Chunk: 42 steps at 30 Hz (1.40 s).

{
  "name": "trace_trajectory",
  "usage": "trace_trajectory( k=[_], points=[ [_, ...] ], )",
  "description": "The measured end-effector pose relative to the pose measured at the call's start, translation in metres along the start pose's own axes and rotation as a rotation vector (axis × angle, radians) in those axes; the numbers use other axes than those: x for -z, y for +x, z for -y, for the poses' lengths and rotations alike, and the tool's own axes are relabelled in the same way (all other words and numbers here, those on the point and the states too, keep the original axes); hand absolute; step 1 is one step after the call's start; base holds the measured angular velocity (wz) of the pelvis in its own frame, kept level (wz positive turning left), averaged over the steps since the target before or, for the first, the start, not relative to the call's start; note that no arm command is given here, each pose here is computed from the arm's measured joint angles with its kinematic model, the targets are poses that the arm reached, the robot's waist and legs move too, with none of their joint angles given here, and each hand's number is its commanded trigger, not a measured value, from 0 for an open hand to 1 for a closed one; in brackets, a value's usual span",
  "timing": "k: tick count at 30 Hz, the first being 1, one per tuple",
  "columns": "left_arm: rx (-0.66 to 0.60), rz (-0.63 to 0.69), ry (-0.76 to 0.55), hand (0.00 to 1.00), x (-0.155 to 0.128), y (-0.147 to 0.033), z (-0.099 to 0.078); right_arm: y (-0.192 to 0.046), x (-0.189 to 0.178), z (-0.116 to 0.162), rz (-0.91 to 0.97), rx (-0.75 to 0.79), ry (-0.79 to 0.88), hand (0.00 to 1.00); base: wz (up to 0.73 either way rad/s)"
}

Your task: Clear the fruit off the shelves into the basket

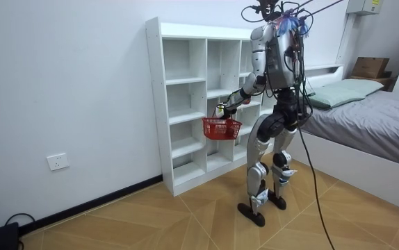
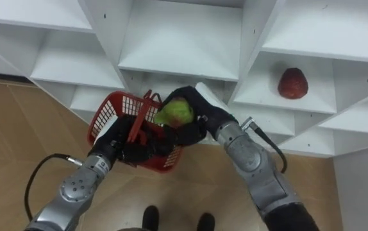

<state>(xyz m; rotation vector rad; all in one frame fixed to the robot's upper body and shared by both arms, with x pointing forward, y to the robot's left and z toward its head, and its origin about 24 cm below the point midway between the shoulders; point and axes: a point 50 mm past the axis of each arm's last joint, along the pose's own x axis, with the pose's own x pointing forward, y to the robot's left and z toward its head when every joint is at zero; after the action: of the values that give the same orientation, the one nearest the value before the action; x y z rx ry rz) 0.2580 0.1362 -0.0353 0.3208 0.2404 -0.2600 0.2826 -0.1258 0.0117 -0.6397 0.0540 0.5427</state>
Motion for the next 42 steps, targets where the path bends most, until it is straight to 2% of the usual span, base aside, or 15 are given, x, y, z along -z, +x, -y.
trace_trajectory(
  k=[34,42],
  points=[
    [0.03,0.045,0.008,1.0,-0.006,-0.002,0.001,-0.014,0.022,-0.012,-0.082,-0.058,0.023,1.0,-0.01],
    [0.017,0.042,-0.075,1.0,-0.005,-0.003,0.002,-0.02,0.04,-0.012,-0.147,-0.022,0.09,1.0,-0.01]
  ],
)
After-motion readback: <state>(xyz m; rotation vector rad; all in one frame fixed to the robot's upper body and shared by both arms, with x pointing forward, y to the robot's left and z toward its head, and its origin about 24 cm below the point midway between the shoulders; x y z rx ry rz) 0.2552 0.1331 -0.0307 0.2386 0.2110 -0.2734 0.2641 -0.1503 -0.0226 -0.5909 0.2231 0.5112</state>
